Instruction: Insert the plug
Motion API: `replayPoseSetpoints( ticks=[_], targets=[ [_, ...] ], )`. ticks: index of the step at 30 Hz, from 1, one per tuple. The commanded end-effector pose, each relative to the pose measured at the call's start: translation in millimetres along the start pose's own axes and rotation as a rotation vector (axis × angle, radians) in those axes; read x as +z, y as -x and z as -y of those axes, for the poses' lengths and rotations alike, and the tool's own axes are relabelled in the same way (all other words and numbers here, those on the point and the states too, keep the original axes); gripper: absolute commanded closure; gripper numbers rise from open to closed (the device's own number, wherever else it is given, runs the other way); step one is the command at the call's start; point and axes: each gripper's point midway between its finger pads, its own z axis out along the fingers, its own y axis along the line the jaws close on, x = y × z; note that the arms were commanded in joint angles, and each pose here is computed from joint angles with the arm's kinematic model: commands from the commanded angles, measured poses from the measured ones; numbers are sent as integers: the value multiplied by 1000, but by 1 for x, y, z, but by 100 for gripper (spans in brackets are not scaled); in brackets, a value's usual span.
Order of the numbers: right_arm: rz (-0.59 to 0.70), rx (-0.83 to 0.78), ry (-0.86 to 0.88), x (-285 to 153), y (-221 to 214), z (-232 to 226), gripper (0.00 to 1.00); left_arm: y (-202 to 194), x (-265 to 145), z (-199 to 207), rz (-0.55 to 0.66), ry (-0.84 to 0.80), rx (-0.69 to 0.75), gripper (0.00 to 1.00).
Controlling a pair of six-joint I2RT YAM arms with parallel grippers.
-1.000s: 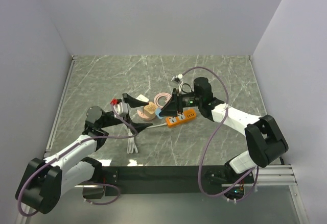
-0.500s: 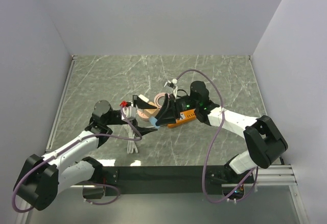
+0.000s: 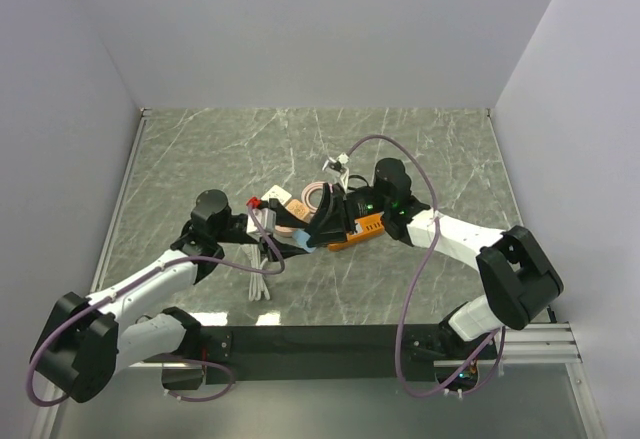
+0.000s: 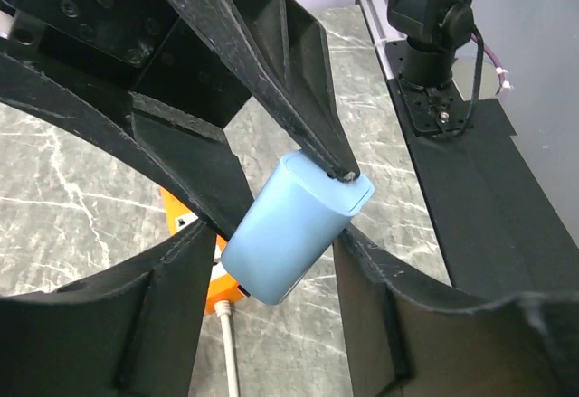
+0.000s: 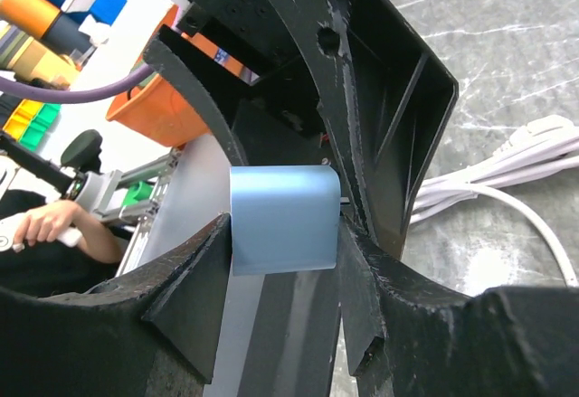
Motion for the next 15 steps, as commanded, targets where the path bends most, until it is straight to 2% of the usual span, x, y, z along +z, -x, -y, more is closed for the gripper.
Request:
replayPoseSetpoints(
  ticks=[1, 2, 5, 7, 10, 15],
  targets=[
    [-6, -47, 42, 4, 2, -7, 66, 17, 6, 1, 30, -51, 74, 43],
    [-8, -43, 44, 4, 1, -6, 66, 18, 5, 1, 31, -50, 74, 42],
    [-14, -39, 48, 5, 0, -4, 66, 21, 3, -2, 51, -1, 91, 29],
    [-14, -36, 47, 5, 0, -2, 66, 31, 0, -10, 73, 67, 130, 24],
    [-16, -27, 49, 6, -1, 0, 66, 38, -5, -15, 93, 135, 154, 22],
    [-16, -18, 54, 6, -2, 1, 66, 43, -6, -4, 112, 88, 170, 23]
  ],
)
